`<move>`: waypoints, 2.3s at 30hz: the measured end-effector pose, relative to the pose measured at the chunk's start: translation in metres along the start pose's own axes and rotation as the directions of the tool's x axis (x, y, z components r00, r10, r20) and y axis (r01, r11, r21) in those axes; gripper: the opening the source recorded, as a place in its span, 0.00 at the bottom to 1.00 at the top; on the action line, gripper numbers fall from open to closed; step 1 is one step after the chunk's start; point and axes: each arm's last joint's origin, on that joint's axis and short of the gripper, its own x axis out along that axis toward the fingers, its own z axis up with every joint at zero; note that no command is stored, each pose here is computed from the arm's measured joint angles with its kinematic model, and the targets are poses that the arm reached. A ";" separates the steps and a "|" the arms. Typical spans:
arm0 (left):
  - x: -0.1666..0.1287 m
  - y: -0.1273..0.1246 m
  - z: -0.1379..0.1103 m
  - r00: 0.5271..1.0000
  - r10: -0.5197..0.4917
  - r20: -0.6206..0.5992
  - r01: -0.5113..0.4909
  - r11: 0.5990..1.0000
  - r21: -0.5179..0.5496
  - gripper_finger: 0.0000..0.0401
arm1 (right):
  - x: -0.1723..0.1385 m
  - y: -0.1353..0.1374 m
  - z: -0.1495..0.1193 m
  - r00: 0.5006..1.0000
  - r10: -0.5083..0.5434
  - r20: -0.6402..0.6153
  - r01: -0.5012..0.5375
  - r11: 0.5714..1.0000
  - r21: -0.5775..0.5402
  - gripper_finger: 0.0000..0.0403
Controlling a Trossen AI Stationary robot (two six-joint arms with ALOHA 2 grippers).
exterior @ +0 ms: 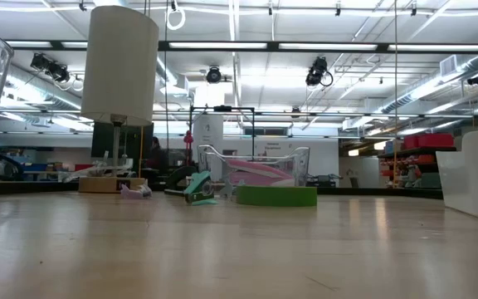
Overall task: Pick and place Stapler, Stapler remover, tape
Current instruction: Put the green tape into the bottom transparent bin
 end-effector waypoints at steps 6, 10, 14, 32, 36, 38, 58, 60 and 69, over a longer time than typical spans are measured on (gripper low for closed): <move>0.010 -0.015 -0.007 0.990 -0.088 -0.108 0.089 0.996 -0.001 0.22 | 0.000 0.000 -0.002 1.000 -0.004 -0.019 0.003 1.000 -0.029 0.61; 0.023 -0.027 -0.012 0.970 -0.141 -0.197 0.147 0.989 0.019 0.22 | 0.000 -0.002 -0.006 0.998 -0.033 -0.054 0.031 0.999 -0.036 0.51; 0.036 -0.037 -0.022 0.930 -0.157 -0.333 0.181 0.983 0.042 0.22 | 0.000 -0.002 -0.007 0.997 -0.039 -0.061 0.037 0.999 -0.034 0.40; 0.077 -0.092 -0.052 0.785 -0.040 -0.618 0.228 0.946 0.229 0.22 | 0.000 -0.002 -0.013 0.992 -0.045 -0.121 0.042 0.999 -0.027 0.02; 0.081 -0.103 -0.061 0.752 0.073 -0.655 0.182 0.932 0.313 0.22 | 0.000 -0.002 -0.013 0.992 -0.045 -0.121 0.042 0.999 -0.027 0.01; 0.082 -0.105 -0.065 0.734 0.135 -0.666 0.161 0.917 0.364 0.22 | 0.000 -0.002 -0.013 0.992 -0.045 -0.121 0.042 0.999 -0.027 0.01; 0.056 -0.129 -0.084 0.678 0.390 -0.623 -0.112 0.892 0.437 0.22 | 0.000 -0.003 -0.014 0.990 -0.046 -0.131 0.042 0.999 -0.032 0.00; 0.058 -0.133 -0.091 0.670 0.393 -0.630 -0.104 0.889 0.445 0.22 | 0.000 -0.003 -0.014 0.990 -0.046 -0.131 0.042 0.999 -0.032 0.00; 0.068 -0.133 -0.120 0.600 0.459 -0.655 -0.078 0.849 0.523 0.23 | 0.000 -0.003 -0.014 0.990 -0.046 -0.130 0.042 0.999 -0.035 0.00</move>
